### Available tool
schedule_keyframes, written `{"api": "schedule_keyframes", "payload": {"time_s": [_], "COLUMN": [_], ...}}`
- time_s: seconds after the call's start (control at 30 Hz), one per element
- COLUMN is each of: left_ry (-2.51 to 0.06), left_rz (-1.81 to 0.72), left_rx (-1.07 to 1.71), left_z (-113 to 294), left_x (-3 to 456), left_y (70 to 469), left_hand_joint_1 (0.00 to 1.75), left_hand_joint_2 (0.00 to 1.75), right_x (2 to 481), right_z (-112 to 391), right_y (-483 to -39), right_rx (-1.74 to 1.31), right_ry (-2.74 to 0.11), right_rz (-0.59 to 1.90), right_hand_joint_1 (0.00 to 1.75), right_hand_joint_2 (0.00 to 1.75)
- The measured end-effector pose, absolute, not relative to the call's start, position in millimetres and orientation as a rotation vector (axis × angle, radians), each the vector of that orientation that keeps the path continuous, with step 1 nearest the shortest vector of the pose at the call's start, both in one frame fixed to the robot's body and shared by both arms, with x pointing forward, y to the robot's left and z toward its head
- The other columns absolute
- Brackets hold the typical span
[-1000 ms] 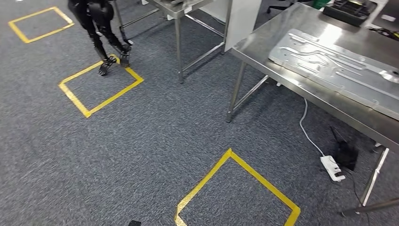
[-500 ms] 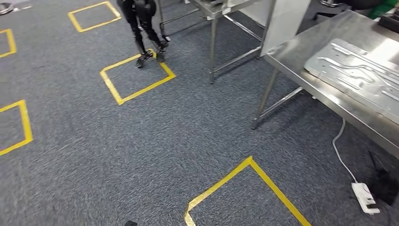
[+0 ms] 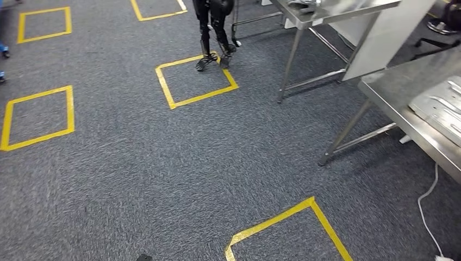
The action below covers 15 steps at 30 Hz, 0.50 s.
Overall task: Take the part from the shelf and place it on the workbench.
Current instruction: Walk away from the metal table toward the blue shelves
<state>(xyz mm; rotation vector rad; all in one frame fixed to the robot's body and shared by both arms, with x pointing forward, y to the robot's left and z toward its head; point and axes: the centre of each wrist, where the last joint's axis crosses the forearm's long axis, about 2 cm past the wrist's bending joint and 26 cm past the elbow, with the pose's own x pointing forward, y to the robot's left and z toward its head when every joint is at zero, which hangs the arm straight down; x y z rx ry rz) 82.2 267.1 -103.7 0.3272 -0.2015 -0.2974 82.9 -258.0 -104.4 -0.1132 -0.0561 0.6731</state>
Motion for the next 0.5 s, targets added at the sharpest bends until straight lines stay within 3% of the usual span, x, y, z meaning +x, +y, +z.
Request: {"api": "schedule_keyframes", "payload": {"time_s": [0.5], "left_ry": [-0.200], "left_rz": [-0.306], "left_rx": [0.329], "left_z": [-104.2], "left_x": [79.6], "left_y": [267.4], "left_hand_joint_1": [0.00], "left_hand_joint_2": [0.00], "right_x": [80.6], "right_z": [-104.9], "right_y": [-258.9], "right_rx": [-0.115], "right_ry": [-0.045], "right_rz": [0.646], "right_hand_joint_1": [0.00], "right_hand_joint_2": [0.00]}}
